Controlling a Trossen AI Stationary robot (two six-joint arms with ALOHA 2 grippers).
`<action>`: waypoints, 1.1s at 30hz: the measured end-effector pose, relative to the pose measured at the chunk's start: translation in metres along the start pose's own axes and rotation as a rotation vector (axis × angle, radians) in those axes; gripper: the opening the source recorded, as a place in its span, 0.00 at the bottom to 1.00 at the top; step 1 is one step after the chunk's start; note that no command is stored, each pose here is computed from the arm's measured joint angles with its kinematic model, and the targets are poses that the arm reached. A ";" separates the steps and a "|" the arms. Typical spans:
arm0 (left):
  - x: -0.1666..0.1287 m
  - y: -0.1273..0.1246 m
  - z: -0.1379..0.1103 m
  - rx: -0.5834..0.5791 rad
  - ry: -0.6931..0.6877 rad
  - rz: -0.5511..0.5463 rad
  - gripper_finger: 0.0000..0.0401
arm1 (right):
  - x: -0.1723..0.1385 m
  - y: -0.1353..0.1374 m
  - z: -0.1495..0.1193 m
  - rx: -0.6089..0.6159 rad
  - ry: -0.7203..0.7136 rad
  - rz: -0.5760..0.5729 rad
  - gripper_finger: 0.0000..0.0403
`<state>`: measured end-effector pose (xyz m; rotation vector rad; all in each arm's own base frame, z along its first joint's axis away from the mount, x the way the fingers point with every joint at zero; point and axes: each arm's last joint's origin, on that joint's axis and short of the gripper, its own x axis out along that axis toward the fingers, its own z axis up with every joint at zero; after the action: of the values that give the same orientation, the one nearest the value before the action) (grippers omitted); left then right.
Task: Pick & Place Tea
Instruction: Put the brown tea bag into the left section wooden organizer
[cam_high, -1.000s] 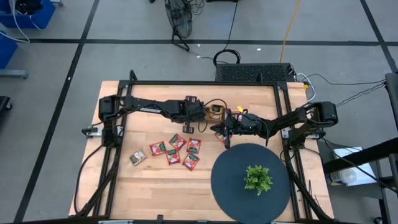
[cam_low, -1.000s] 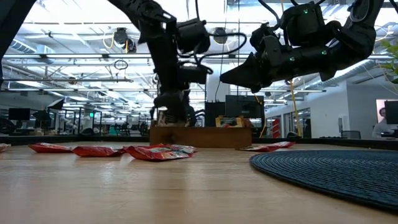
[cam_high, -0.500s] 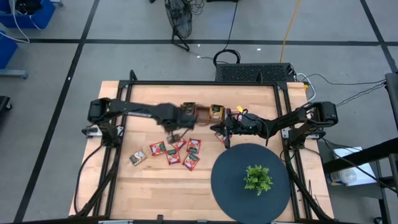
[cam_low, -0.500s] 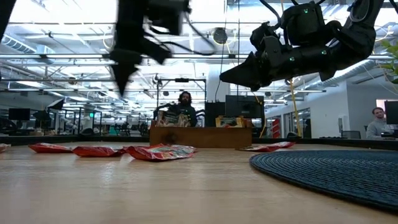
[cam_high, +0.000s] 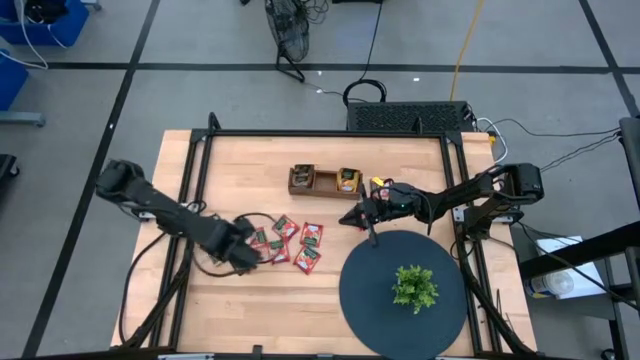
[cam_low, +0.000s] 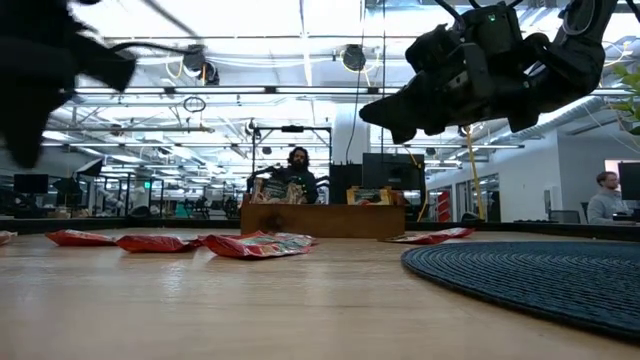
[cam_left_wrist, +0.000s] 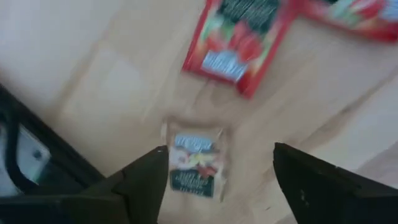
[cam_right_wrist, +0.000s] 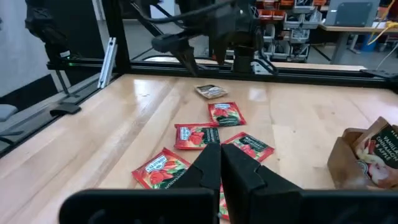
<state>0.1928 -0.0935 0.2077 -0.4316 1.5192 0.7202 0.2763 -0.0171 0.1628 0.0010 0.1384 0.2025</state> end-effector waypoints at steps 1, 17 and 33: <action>0.005 0.004 -0.005 -0.022 0.004 -0.013 0.73 | 0.000 0.000 0.000 -0.008 0.000 0.002 0.00; 0.090 0.036 -0.032 -0.100 0.085 -0.202 0.75 | 0.001 0.004 0.001 -0.018 -0.012 0.014 0.00; 0.065 0.021 -0.016 -0.058 0.017 -0.292 0.41 | 0.001 0.004 0.003 -0.018 -0.028 0.008 0.00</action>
<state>0.1610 -0.0793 0.1467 -0.6891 1.4150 0.5328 0.2769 -0.0130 0.1655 -0.0140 0.1084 0.2112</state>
